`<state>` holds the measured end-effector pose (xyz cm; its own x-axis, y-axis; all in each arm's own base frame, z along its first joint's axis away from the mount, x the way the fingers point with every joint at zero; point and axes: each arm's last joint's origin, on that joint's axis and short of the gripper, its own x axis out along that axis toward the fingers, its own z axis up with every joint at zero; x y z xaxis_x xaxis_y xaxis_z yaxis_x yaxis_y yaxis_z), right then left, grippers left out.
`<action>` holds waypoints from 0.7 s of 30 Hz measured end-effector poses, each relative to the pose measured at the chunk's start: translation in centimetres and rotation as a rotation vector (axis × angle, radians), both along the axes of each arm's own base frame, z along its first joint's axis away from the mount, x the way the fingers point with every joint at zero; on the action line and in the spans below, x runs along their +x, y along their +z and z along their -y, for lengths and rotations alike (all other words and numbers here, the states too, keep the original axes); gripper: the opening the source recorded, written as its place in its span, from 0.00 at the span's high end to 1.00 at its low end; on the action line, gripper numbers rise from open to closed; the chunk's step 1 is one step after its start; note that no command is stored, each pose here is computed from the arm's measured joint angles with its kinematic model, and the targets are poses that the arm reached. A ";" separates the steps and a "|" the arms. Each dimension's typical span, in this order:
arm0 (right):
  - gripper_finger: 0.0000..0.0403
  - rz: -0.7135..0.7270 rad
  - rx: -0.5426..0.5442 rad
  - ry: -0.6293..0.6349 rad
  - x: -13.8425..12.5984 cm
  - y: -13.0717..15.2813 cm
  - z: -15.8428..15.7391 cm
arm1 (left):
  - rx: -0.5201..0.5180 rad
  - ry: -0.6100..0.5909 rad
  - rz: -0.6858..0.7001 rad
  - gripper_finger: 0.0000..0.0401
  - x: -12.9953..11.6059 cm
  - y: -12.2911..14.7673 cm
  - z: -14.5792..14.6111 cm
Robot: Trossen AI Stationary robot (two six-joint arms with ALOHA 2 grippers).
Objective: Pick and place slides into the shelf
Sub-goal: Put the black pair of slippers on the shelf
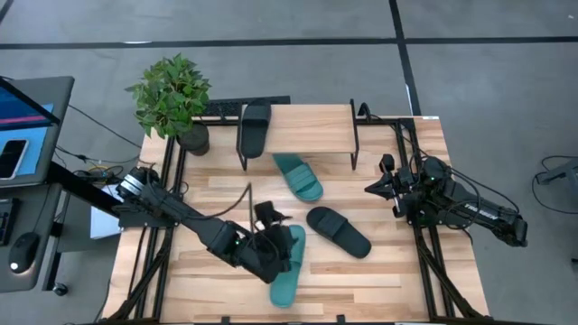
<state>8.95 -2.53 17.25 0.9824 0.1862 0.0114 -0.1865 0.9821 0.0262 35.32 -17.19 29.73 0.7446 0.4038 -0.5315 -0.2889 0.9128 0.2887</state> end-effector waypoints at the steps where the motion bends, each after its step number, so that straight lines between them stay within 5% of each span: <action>1: 1.00 0.000 0.000 0.000 0.0 0.0 0.0 | -0.011 -0.038 -0.007 0.32 0.0 0.5 -0.3; 10: 1.00 0.000 0.000 0.000 0.0 0.0 0.0 | 0.052 0.112 0.069 0.32 -3.6 4.0 -5.2; 16: 1.00 0.000 0.000 0.000 0.0 0.0 0.0 | 0.076 -0.040 0.168 0.32 -8.0 3.5 -6.3; 21: 1.00 0.002 -0.001 0.000 0.0 0.0 0.0 | -0.032 -0.200 0.283 0.32 -11.4 0.3 -7.7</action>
<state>8.93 -2.53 17.26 0.9824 0.1863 0.0135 -0.1865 0.9821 0.0246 23.87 -9.53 30.04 0.9270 0.2213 -0.3027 -0.1679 0.9668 0.1926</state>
